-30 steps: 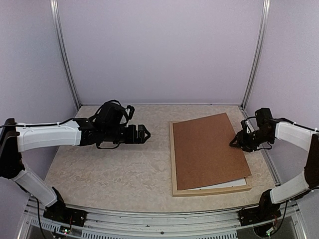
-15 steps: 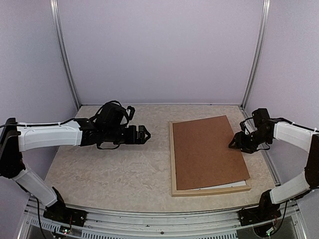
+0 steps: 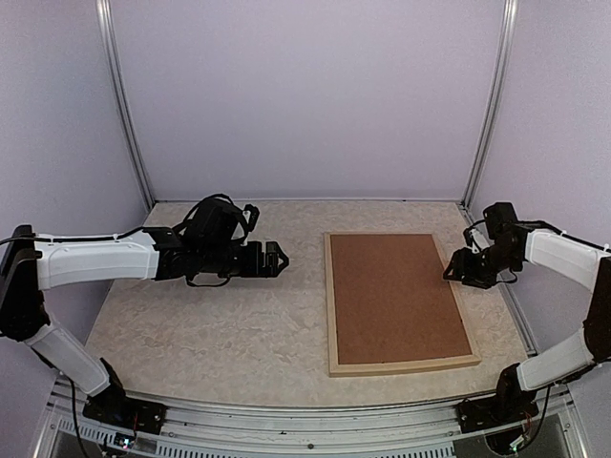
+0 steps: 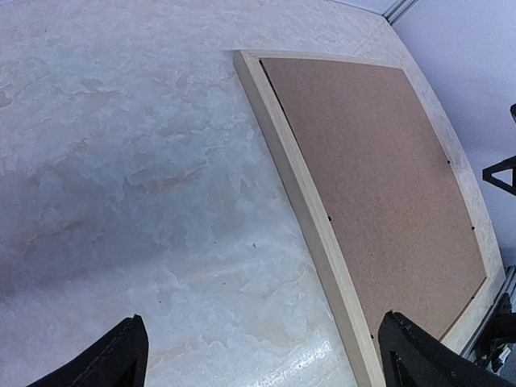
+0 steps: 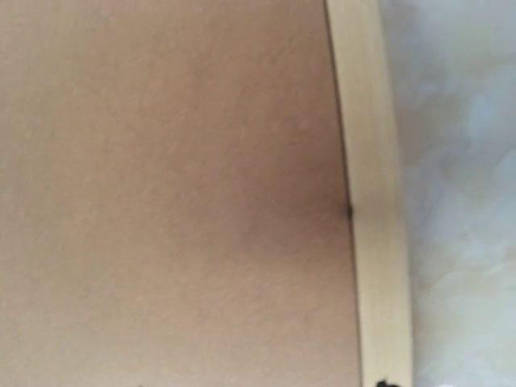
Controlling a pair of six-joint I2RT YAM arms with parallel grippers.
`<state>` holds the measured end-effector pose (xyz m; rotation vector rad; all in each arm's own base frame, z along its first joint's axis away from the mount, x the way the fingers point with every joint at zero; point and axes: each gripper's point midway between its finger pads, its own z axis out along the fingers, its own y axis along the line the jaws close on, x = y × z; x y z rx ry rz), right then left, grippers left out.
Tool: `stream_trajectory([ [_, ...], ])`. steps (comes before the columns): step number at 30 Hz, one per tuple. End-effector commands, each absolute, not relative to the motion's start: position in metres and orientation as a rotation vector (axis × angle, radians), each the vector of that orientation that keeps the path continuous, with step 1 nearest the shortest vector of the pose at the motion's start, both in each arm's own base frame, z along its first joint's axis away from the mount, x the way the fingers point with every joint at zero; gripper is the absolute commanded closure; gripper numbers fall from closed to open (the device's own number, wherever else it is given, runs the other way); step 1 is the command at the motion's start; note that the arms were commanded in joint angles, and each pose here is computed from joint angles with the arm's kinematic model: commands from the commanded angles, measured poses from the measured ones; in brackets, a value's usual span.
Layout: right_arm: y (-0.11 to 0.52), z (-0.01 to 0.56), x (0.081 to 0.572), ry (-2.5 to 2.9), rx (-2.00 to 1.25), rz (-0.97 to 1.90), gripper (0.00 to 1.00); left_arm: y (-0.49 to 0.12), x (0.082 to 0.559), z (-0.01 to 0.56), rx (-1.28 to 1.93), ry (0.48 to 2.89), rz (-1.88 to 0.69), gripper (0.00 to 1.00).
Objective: Put the photo into the frame
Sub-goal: Place the backboard next to the photo, then move the frame body to the center of the board.
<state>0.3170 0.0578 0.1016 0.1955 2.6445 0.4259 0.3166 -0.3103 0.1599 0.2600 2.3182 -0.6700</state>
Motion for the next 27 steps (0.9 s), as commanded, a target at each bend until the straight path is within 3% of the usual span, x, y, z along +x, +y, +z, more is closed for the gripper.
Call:
stream_trajectory([
  [1, 0.051, 0.107, 0.320, 2.639, 0.172, 0.340, 0.39, -0.315, 0.317, 0.161, 0.282, 2.309, -0.674, 0.01],
  [10, 0.041, 0.090, 0.334, 2.644, 0.194, 0.268, 0.38, -0.316, 0.314, 0.156, 0.290, 2.316, -0.677, 0.01],
  [27, 0.047, 0.053, 0.349, 2.662, 0.203, 0.417, 0.38, -0.322, 0.314, 0.130, 0.298, 2.360, -0.653, 0.01],
])
